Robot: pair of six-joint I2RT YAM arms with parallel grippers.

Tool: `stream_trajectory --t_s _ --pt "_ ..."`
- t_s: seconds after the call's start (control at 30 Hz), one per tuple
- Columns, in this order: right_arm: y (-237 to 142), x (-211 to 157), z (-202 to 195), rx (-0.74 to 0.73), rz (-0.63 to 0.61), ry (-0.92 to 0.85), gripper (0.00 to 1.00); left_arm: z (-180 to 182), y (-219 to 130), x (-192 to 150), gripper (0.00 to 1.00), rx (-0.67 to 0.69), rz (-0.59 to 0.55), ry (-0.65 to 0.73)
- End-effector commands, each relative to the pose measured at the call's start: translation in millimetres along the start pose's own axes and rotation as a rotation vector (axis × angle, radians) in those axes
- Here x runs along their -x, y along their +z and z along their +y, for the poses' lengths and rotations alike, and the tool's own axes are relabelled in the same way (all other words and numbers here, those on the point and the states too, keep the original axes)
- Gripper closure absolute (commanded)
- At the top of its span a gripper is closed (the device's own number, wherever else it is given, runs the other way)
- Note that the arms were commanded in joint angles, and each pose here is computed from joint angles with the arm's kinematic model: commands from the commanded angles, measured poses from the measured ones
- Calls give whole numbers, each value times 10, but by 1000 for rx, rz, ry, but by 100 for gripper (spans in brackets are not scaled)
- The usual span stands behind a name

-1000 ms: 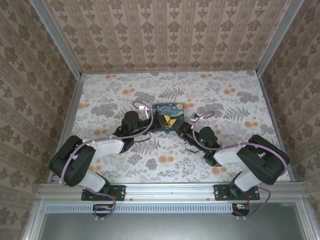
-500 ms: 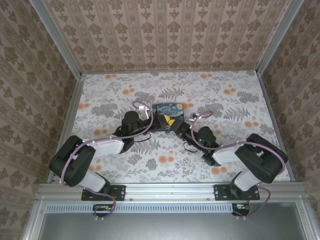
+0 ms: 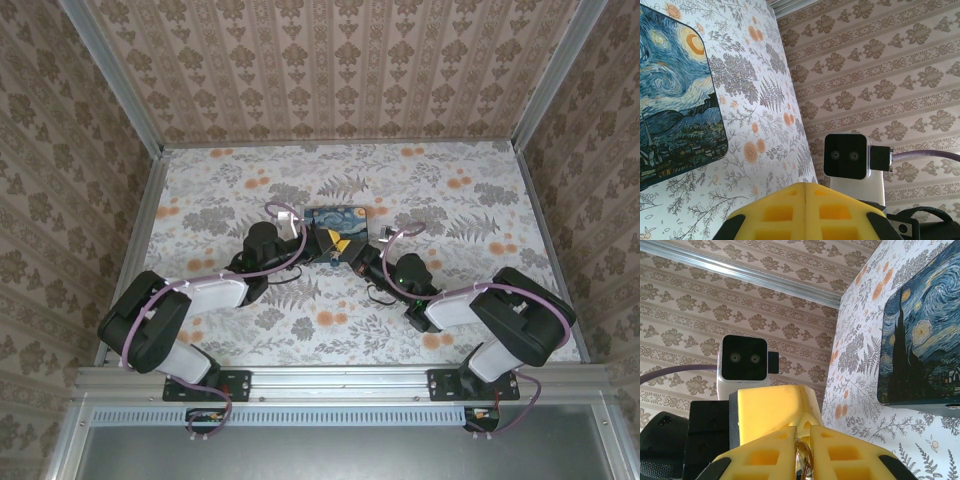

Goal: Unlock a padlock with a key

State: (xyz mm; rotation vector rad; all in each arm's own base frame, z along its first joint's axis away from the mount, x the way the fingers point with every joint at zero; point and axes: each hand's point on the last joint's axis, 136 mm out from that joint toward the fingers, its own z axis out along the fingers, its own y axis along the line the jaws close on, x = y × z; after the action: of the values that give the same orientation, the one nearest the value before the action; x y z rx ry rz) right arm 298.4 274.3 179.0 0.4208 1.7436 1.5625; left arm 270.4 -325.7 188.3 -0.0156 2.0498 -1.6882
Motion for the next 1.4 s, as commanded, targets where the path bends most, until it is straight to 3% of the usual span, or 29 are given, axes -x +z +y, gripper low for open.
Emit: stream_trajectory --t_s 0.0,0.13,0.63,1.1,1.37 --pt "-28 14 70 33 -17 2 84 -124 5 84 100 -23 -24 49" --pt "-27 -4 70 34 -7 0 81 -115 17 83 100 -22 -23 49" --pt "-49 -24 50 30 1 -2 84 -100 29 89 100 -19 -24 47" --pt "-10 -13 124 51 5 0 100 -93 32 90 100 -18 -25 46" --pt "-9 -14 154 60 7 -7 100 -102 28 96 100 -20 -29 46"
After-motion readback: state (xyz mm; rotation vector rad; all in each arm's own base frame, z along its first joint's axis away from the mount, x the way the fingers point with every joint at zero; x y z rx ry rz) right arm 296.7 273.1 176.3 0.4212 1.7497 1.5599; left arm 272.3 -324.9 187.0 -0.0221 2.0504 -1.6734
